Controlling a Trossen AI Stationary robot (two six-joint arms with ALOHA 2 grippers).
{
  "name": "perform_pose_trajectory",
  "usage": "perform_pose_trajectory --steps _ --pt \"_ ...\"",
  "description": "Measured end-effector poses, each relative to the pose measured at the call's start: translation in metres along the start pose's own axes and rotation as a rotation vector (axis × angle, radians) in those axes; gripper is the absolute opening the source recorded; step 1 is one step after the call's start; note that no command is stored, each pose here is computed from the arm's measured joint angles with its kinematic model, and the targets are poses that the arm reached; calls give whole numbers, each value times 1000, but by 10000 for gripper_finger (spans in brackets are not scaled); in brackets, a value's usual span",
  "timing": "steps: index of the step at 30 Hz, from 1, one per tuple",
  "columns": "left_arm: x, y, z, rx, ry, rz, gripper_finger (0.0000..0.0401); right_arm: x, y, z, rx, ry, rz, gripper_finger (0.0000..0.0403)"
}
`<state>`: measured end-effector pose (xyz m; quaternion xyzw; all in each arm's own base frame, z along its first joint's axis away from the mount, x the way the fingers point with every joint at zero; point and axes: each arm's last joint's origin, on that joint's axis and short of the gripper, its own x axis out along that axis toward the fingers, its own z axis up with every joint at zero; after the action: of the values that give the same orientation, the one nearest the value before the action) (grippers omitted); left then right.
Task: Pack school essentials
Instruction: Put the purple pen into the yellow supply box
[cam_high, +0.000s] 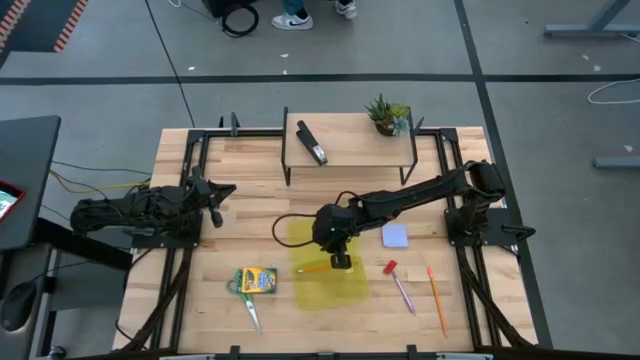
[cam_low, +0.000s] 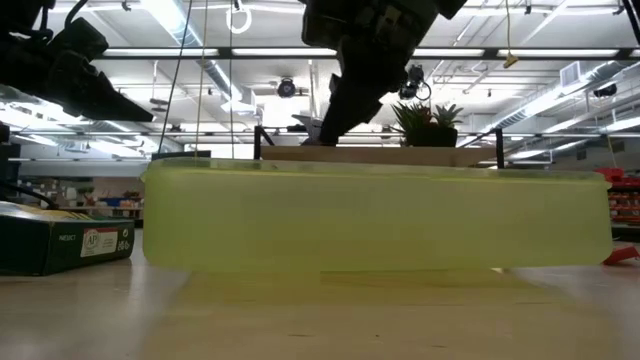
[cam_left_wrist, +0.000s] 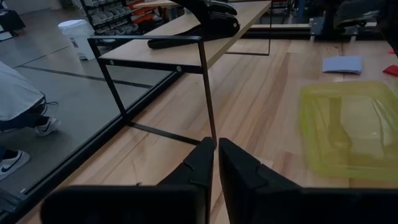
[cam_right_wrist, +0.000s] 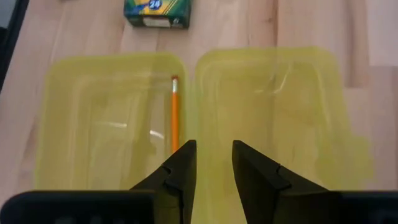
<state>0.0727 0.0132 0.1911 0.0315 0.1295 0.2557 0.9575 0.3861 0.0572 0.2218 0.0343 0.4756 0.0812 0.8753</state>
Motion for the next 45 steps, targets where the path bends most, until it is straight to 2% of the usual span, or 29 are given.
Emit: perform_pose_trajectory --steps 8,15,25,34,45 --pt "0 0 0 0 0 0 34 -4 1 -9 -8 91 45 112" --pt "0 0 0 0 0 0 29 -32 1 -8 -55 41 44 119" --pt "0 0 0 1 1 0 40 -57 -7 -54 15 69 28 120" --pt "0 0 0 0 0 0 31 -68 -9 -97 99 94 19 122" --pt "0 0 0 0 0 0 39 -81 -9 -120 116 85 19 170"
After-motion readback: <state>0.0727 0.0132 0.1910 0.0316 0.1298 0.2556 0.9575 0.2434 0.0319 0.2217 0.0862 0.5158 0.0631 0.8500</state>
